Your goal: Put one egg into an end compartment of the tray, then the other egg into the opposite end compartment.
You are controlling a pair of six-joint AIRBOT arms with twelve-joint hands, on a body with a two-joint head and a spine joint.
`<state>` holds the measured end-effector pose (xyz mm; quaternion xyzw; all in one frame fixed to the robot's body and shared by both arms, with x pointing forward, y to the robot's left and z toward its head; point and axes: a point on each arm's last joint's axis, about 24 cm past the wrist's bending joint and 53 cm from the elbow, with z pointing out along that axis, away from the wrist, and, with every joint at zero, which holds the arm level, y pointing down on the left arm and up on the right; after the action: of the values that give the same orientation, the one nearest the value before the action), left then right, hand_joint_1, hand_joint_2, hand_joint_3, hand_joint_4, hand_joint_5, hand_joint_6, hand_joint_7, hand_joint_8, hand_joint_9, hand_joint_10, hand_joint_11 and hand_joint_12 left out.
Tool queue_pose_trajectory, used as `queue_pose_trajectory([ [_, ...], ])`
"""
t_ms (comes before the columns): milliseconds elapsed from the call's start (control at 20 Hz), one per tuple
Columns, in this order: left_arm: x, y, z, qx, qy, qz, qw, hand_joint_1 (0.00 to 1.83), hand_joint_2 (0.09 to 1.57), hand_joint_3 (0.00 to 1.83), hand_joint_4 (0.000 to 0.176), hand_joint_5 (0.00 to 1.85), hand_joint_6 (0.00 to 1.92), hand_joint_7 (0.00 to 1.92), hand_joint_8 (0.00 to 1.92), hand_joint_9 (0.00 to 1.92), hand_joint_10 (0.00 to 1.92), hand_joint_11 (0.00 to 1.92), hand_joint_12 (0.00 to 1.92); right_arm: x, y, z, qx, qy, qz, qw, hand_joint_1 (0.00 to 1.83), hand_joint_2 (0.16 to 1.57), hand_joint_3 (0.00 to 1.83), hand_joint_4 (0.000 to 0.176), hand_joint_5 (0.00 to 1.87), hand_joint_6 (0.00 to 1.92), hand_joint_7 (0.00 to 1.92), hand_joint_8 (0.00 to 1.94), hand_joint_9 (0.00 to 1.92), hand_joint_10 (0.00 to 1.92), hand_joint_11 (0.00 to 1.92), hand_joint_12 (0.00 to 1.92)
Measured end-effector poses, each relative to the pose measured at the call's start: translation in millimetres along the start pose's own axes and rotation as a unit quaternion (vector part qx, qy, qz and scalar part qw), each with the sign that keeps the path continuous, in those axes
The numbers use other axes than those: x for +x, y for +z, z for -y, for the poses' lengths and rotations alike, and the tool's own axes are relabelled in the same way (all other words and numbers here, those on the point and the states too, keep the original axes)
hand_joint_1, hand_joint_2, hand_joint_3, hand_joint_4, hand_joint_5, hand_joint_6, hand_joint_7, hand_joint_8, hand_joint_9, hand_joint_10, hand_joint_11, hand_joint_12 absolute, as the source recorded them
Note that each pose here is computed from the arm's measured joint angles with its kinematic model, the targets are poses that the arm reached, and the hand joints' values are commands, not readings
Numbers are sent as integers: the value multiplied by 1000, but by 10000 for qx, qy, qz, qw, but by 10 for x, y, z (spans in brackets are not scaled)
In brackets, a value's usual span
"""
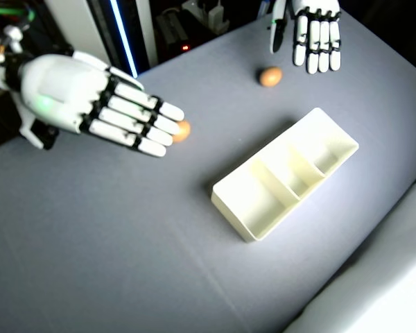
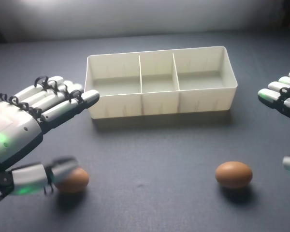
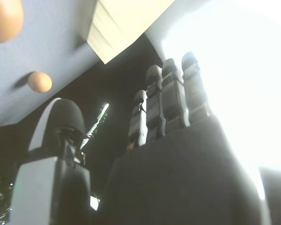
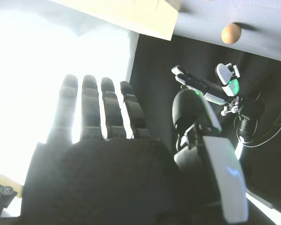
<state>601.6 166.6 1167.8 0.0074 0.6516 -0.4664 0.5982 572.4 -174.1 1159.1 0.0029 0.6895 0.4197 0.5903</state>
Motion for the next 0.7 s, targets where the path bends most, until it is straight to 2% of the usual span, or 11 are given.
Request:
queue_pose_trajectory([
  [100, 13, 5, -19, -15, 5, -19, 10000, 481, 1109, 22, 168, 0, 0, 0, 0, 0, 0, 0, 0, -11, 0, 14, 29, 16, 23, 10000, 350, 1284, 36, 0, 0, 0, 0, 0, 0, 0, 0, 0],
  [200, 53, 14, -54, -69, -57, -53, 9999, 508, 1102, 14, 155, 0, 0, 0, 0, 0, 0, 0, 0, -13, 0, 29, 59, 36, 37, 10000, 330, 1294, 34, 0, 0, 0, 0, 0, 0, 0, 0, 0],
  [250, 106, 17, -71, -92, -92, -146, 9998, 569, 1096, 9, 172, 0, 0, 0, 0, 0, 0, 0, 0, -10, 4, 40, 65, 38, 39, 10000, 315, 1298, 32, 0, 0, 0, 0, 0, 0, 0, 0, 0],
  [350, 231, 10, -101, -145, -90, -423, 9990, 613, 1095, 7, 171, 0, 0, 0, 0, 0, 0, 0, 0, -4, 8, 53, 83, 55, 47, 9999, 318, 1300, 29, 0, 0, 0, 0, 0, 0, 0, 0, 0],
  [400, 306, 2, -131, -194, -71, -595, 9980, 587, 1106, 11, 151, 0, 0, 0, 0, 0, 0, 0, 0, 1, 12, 57, 81, 61, 49, 9999, 296, 1307, 29, 0, 0, 0, 0, 0, 0, 0, 0, 0],
  [450, 381, -10, -166, -251, -35, -770, 9967, 578, 1112, 12, 150, 0, 0, 0, 0, 0, 0, 0, 0, 7, 14, 63, 90, 77, 53, 9999, 290, 1308, 28, 0, 0, 0, 0, 0, 0, 0, 0, 0],
  [500, 450, -23, -204, -332, -40, -919, 9952, 557, 1129, 19, 116, 0, 0, 0, 0, 0, 0, 17, 8, 20, 17, 67, 94, 96, 46, 9999, 291, 1312, 29, 0, 0, 0, 0, 0, 0, 0, 0, 0],
  [550, 505, -28, -252, -411, -6, -1049, 9936, 532, 1141, 22, 99, 0, 0, 0, 0, 10, 4, 36, 21, 32, 21, 68, 94, 142, 47, 9998, 273, 1318, 28, 0, 0, 0, 0, 0, 0, 0, 0, 0],
  [600, 545, -27, -279, -454, -20, -1098, 9929, 561, 1158, 0, 88, 0, 0, 26, 31, 41, 43, 6, 460, 38, 23, 68, 88, 165, 41, 9998, 274, 1319, 26, 0, 0, 0, 0, 0, 0, 0, 0, 0],
  [650, 587, -32, -308, -521, -49, -1155, 9919, 620, 1157, 0, 72, 22, 5, 86, 31, 93, 103, 0, 1343, 46, 24, 67, 86, 185, 37, 9998, 274, 1322, 26, 0, 0, 0, 0, 0, 0, 0, 0, 0],
  [700, 634, -38, -341, -561, -37, -1241, 9907, 645, 1168, 0, 65, 46, 3, 119, 11, 18, 403, 0, 1768, 47, 25, 67, 87, 201, 38, 9998, 274, 1323, 26, 0, 0, 0, 0, 0, 0, 0, 0, 0],
])
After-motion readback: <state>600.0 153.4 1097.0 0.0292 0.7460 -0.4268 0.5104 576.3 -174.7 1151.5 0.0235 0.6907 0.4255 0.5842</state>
